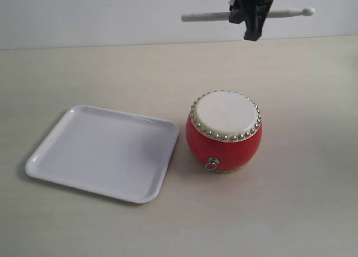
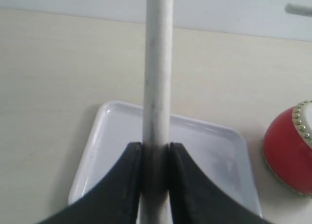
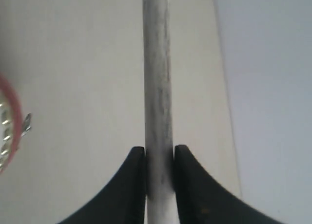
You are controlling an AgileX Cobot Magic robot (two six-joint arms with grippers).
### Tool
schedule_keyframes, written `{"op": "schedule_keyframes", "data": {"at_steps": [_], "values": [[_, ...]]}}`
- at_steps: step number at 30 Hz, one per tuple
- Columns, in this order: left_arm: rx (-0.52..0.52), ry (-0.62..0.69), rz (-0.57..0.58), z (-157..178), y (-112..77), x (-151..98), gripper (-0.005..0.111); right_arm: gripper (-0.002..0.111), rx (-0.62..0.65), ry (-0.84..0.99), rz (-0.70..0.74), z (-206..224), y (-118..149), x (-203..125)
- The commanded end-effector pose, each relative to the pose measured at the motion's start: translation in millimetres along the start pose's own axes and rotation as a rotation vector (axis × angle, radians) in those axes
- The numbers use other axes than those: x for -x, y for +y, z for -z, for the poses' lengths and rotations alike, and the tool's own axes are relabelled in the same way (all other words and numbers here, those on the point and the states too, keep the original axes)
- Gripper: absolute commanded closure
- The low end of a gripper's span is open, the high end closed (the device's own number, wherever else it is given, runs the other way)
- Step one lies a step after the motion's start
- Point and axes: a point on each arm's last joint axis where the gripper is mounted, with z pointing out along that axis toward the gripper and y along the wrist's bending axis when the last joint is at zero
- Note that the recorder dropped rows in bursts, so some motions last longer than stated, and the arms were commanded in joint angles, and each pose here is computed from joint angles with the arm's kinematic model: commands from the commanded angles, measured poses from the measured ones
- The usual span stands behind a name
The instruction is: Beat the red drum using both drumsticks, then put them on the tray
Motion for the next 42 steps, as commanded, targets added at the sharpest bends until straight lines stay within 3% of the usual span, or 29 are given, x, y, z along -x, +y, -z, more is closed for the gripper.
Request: {"op": "schedule_keyframes", "data": {"at_steps": [1, 3, 7, 13, 20, 32, 36, 42], "values": [[-0.013, -0.01, -0.019, -1, -2.7, 0, 0.107, 0.108, 0.055, 0.045, 0.063, 20, 29, -16], [-0.023, -0.013, -0.026, -1, -4.6, 0, 0.107, 0.108, 0.066, 0.073, 0.081, 30, 43, -25], [-0.045, -0.01, -0.037, -1, -8.2, -1, 0.107, 0.108, 0.091, 0.145, 0.248, 51, 81, -52], [-0.044, -0.011, -0.037, -1, -8.1, -1, 0.107, 0.108, 0.316, 0.19, 0.491, 24, 142, -81], [-0.039, -0.019, -0.045, -1, -7.7, 0, 0.107, 0.108, 0.329, 0.124, 0.509, 18, 151, -79], [-0.038, -0.021, -0.047, -1, -7.6, 0, 0.107, 0.108, 0.562, 0.169, 0.655, -3, 196, -103], [-0.037, -0.023, -0.045, -1, -7.5, 0, 0.107, 0.108, 0.557, 0.139, 0.627, -8, 206, -104], [-0.035, -0.027, -0.047, -1, -7.3, 1, 0.107, 0.108, 0.518, 0.096, 0.719, -12, 206, -103]]}}
